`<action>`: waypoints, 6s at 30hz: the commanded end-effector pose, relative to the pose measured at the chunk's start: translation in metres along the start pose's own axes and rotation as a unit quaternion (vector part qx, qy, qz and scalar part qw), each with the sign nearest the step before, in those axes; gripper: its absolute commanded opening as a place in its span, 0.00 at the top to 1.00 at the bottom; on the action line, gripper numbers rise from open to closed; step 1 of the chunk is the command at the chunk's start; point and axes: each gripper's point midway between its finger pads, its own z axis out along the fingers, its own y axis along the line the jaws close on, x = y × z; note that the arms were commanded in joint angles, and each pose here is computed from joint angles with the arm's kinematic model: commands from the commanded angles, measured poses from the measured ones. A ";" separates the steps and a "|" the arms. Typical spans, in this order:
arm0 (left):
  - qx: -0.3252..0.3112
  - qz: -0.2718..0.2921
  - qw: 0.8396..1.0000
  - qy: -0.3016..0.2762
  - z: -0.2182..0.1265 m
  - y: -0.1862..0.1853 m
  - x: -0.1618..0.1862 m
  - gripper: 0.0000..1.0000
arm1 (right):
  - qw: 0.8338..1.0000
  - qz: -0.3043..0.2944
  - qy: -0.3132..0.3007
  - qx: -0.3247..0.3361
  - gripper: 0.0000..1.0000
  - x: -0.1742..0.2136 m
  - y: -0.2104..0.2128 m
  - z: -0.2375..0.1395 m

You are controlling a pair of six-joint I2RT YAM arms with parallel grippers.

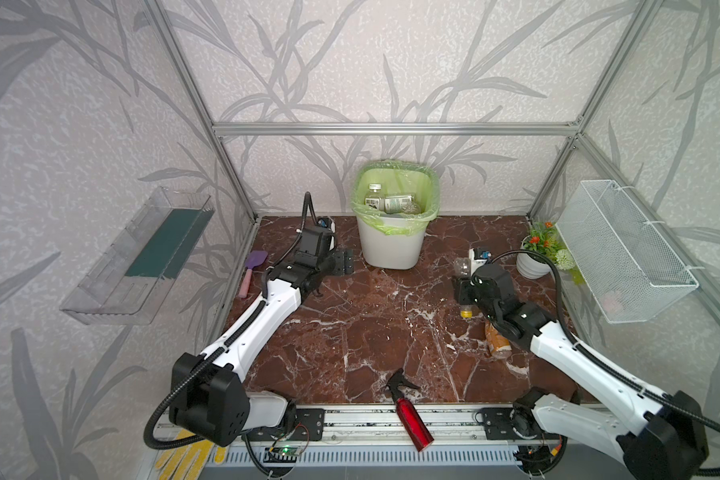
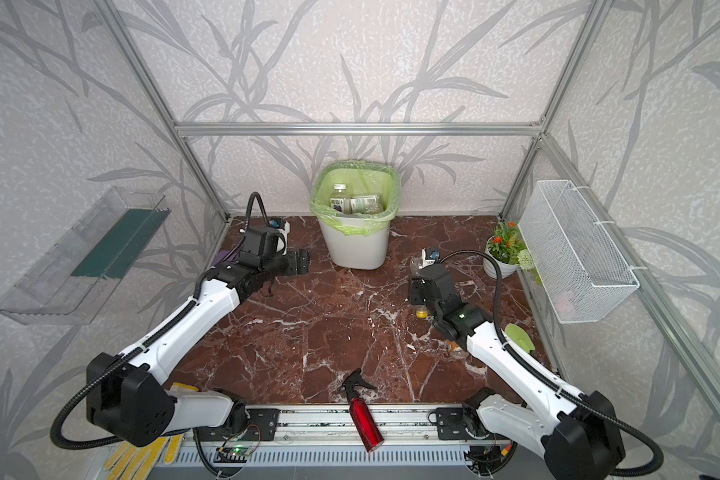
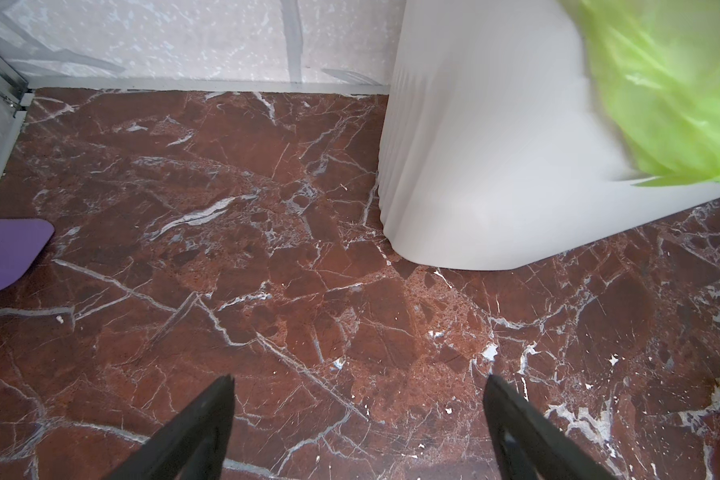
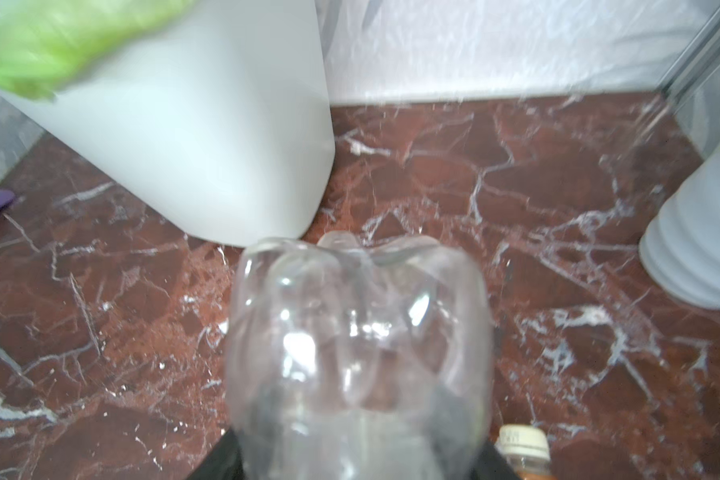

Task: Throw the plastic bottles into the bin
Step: 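Lift the crushed bottle with the right gripper over the bin and release, then lower the right gripper onto the brown Nescafe bottle and close, then lift the Nescafe bottle with the right gripper over the bin and release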

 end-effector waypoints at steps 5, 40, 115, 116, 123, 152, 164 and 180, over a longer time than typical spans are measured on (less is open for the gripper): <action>-0.011 0.006 1.000 -0.015 -0.003 0.007 0.000 0.08 | 0.981 -0.022 -0.194 -0.006 0.53 -0.096 0.001 -0.048; -0.003 -0.001 0.998 -0.057 -0.024 0.006 -0.016 0.08 | 0.951 -0.074 -0.260 -0.146 0.01 -0.298 0.035 -0.073; 0.048 0.005 0.998 -0.045 -0.024 -0.011 -0.007 0.08 | 0.923 0.231 0.279 0.127 0.29 0.202 -0.100 -0.007; 0.048 0.005 0.998 -0.046 -0.024 -0.011 -0.007 0.08 | 0.923 0.231 0.280 0.127 0.32 0.202 -0.100 -0.006; 0.043 0.008 0.998 -0.054 -0.028 -0.009 -0.010 0.08 | 0.926 0.227 0.276 0.123 0.39 0.198 -0.095 -0.001; 0.040 0.017 0.996 -0.080 -0.041 -0.007 -0.017 0.09 | 0.994 0.070 -0.069 -0.038 0.50 -0.021 -0.045 -0.055; 0.022 0.016 0.992 -0.127 -0.054 0.001 -0.030 0.10 | 0.924 -0.018 -0.378 -0.061 0.51 -0.158 -0.026 -0.151; -0.014 -0.020 0.979 -0.201 -0.102 0.022 -0.043 0.07 | 0.939 -0.043 -0.277 -0.197 0.01 -0.304 0.062 -0.055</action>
